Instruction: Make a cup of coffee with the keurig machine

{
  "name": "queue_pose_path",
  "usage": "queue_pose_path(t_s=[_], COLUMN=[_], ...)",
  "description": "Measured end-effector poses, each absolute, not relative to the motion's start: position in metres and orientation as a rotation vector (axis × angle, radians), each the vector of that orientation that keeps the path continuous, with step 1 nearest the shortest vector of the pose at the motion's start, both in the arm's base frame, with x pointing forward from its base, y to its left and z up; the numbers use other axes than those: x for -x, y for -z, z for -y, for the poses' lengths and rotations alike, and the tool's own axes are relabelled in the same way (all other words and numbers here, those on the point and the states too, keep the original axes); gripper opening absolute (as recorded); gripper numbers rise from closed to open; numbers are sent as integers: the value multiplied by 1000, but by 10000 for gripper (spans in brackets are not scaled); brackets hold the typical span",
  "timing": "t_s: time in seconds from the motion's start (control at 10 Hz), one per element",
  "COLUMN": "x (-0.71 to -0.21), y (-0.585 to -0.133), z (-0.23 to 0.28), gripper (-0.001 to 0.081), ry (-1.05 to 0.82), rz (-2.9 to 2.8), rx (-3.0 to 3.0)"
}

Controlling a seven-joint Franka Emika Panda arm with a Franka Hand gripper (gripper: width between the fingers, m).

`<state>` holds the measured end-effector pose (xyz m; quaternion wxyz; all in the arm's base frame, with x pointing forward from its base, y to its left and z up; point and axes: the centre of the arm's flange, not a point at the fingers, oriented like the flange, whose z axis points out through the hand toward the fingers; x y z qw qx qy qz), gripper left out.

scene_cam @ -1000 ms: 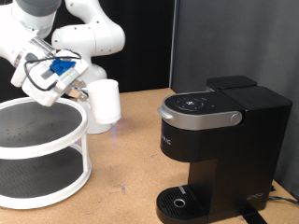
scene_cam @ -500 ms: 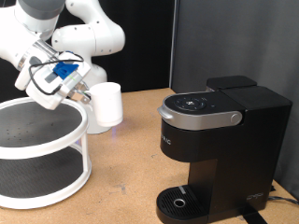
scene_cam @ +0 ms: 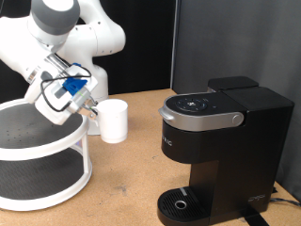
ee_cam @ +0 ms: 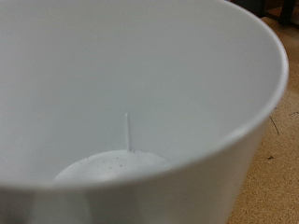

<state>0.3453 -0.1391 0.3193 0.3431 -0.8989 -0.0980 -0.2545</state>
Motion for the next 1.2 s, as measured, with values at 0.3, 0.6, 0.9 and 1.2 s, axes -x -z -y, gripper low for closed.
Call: queue_pose_path(t_s=[0.3, 0.6, 0.9, 1.2], x=[-349, -353, -360, -372], y=[-298, -279, -262, -249], z=[132, 125, 115, 103], gripper=[73, 73, 73, 73], ry=[639, 632, 604, 594], rz=[255, 242, 239, 242], rx=[2347, 2377, 2399, 2406])
